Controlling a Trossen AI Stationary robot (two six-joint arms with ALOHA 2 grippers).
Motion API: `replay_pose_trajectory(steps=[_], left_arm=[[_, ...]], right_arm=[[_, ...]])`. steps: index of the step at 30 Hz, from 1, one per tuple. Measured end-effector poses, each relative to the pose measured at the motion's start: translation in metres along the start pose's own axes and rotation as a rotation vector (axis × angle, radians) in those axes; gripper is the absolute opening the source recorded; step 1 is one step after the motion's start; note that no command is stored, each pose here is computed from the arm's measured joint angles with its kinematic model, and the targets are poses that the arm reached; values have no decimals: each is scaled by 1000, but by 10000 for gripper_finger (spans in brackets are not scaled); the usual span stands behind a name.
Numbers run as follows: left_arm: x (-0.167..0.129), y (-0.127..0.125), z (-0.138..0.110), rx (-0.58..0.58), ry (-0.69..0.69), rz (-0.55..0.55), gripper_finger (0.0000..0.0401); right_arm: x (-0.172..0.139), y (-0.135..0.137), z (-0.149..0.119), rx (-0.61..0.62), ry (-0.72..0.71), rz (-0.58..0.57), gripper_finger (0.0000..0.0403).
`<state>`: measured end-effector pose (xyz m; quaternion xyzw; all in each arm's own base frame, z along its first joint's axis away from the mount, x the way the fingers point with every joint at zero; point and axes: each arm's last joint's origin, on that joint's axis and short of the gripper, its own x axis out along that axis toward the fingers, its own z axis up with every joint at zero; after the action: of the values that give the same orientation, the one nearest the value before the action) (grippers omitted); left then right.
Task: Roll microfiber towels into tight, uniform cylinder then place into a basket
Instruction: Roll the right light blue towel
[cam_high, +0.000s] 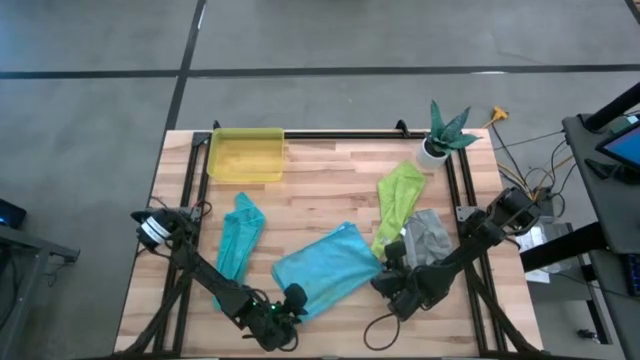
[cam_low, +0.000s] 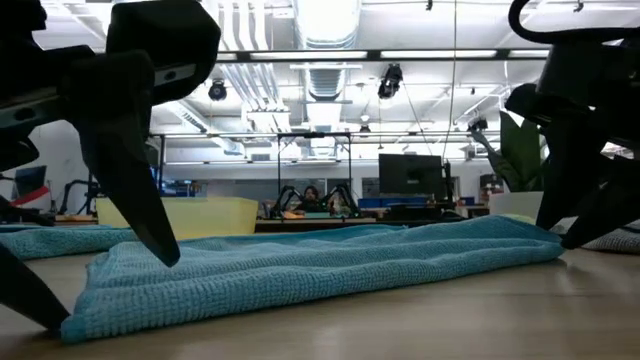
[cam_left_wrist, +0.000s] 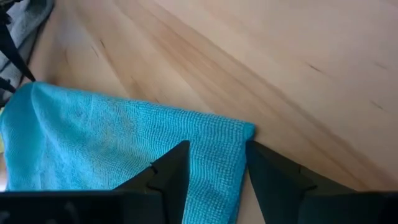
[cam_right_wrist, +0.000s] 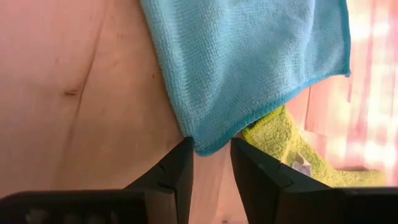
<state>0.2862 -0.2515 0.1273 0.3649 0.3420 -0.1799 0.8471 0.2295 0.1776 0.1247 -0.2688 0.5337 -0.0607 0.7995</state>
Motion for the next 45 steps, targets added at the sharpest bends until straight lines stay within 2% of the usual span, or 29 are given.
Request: replay_pose_trajectory(steps=[7, 17, 24, 32, 41, 45], left_arm=[[-2, 0, -1, -23, 5, 3, 147], [-3, -3, -4, -79, 27, 13, 142], [-9, -15, -10, -69, 96, -23, 96], [-13, -24, -11, -68, 106, -27, 6], [-18, -32, -10, -44, 102, -10, 1], [-20, -36, -9, -50, 98, -1, 0]], right_arm=[[-2, 5, 1, 18, -8, 59, 90], [-5, 8, 2, 34, -20, 65, 89], [-17, 14, 12, 57, -73, 81, 89], [-23, 14, 21, 77, -109, 83, 89], [-16, 15, 13, 57, -88, 74, 89], [-15, 17, 17, 15, -138, 89, 89]])
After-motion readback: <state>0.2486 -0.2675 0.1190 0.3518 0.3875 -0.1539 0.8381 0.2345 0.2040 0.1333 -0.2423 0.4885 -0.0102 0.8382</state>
